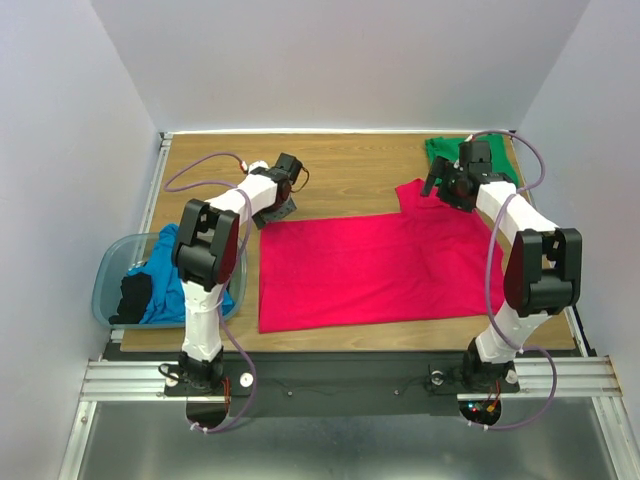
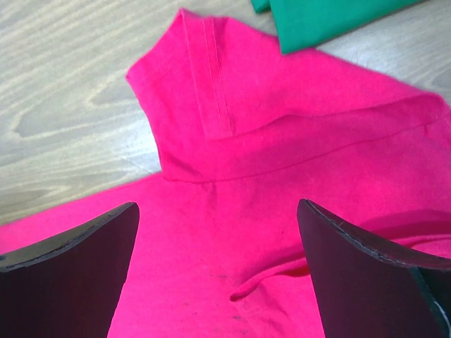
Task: Fold and stack the t-shirts
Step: Fold the tshirt
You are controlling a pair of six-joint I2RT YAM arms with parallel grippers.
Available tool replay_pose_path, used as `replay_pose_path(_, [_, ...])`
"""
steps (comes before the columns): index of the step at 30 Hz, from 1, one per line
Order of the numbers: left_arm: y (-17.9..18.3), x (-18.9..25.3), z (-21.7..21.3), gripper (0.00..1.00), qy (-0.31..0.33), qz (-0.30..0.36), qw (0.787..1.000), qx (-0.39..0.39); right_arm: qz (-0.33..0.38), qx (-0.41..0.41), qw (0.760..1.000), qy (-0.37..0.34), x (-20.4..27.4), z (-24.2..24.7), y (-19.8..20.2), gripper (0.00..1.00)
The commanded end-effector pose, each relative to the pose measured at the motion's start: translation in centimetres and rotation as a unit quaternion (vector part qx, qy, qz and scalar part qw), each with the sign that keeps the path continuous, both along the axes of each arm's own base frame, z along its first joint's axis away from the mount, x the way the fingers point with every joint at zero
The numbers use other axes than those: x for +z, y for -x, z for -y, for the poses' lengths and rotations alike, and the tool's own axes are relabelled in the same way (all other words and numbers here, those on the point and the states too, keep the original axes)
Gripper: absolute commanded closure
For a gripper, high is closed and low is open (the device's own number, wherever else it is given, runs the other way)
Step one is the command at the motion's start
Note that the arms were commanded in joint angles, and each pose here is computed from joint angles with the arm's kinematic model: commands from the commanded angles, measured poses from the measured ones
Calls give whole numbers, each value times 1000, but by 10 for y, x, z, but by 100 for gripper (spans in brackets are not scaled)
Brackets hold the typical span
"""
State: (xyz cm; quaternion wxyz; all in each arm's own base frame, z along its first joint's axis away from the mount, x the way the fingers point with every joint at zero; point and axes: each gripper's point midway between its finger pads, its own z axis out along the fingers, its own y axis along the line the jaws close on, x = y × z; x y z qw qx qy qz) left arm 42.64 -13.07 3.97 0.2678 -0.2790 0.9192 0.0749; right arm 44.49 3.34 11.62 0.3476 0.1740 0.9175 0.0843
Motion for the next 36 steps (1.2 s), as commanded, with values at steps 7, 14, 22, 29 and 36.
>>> replay_pose_path(7, [5, -13, -24, 32, -53, -18, 997, 51, 11, -7, 1000, 16, 9, 7, 2, 0])
replay_pose_path(14, [13, -23, -25, 67, -50, -31, 997, 50, 5, 5, 1000, 21, 4, 6, 2, 0])
replay_pose_path(22, [19, -21, -24, 100, -39, -28, 998, 43, -11, 39, 993, 111, -15, -1, -20, 0])
replay_pose_path(29, [18, -14, -25, 100, -38, -17, 998, 42, -16, 54, 989, 137, -30, -21, -45, 2])
replay_pose_path(36, [18, -12, -23, 100, -34, -13, 999, 39, -21, 26, 984, 174, -39, -8, -64, 28])
